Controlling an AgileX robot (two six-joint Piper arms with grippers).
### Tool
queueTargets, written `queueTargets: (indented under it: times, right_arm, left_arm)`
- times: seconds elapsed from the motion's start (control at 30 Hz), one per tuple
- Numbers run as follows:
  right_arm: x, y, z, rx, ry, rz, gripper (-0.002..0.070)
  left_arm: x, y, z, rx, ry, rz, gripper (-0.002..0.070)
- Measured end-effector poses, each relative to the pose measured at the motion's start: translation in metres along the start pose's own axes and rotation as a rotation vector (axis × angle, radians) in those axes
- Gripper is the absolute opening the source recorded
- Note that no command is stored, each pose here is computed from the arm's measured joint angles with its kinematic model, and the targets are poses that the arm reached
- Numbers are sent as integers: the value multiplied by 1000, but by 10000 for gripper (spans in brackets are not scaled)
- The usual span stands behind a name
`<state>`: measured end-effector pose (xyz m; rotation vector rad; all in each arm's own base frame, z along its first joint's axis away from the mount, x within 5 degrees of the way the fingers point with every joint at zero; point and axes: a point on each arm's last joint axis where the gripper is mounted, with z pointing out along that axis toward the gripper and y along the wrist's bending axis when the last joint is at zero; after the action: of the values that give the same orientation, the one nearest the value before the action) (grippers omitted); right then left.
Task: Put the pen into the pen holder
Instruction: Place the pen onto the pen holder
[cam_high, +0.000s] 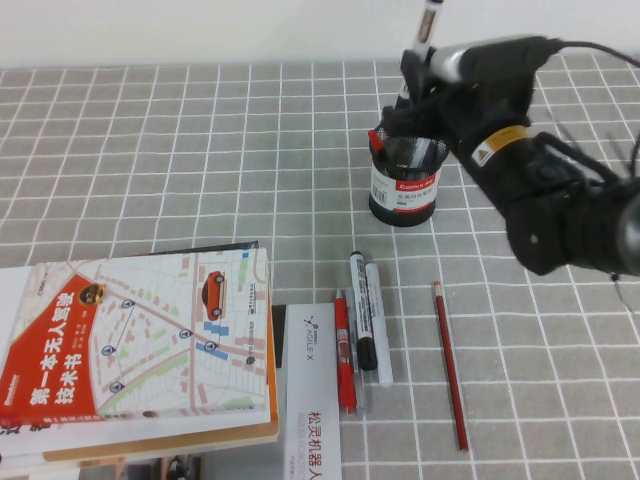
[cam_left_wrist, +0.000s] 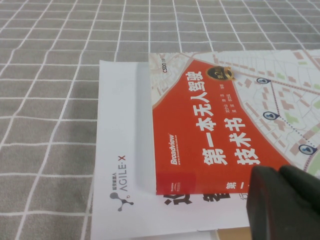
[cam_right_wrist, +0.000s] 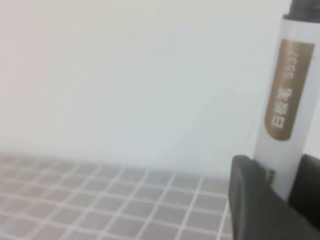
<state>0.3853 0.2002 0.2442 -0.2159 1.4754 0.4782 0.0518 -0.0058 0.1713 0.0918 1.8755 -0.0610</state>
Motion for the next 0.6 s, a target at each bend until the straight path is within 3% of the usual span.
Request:
queueTargets:
  times: [0.17,0.43,0.53,0.6]
  right_arm:
    - [21,-2,8,4,48,-32,125]
    - [22,-2,8,5,72,-38,321]
    - [7,-1,4,11,47,-26,304]
    - [-10,-1,-3,27,23,-2,239]
  left_arm:
    - [0,0,0,0,0,0,-3]
    - [0,0,0,0,0,0,-3]
    - [0,0,0,0,0,0,-3]
    - [0,0,0,0,0,0,-3]
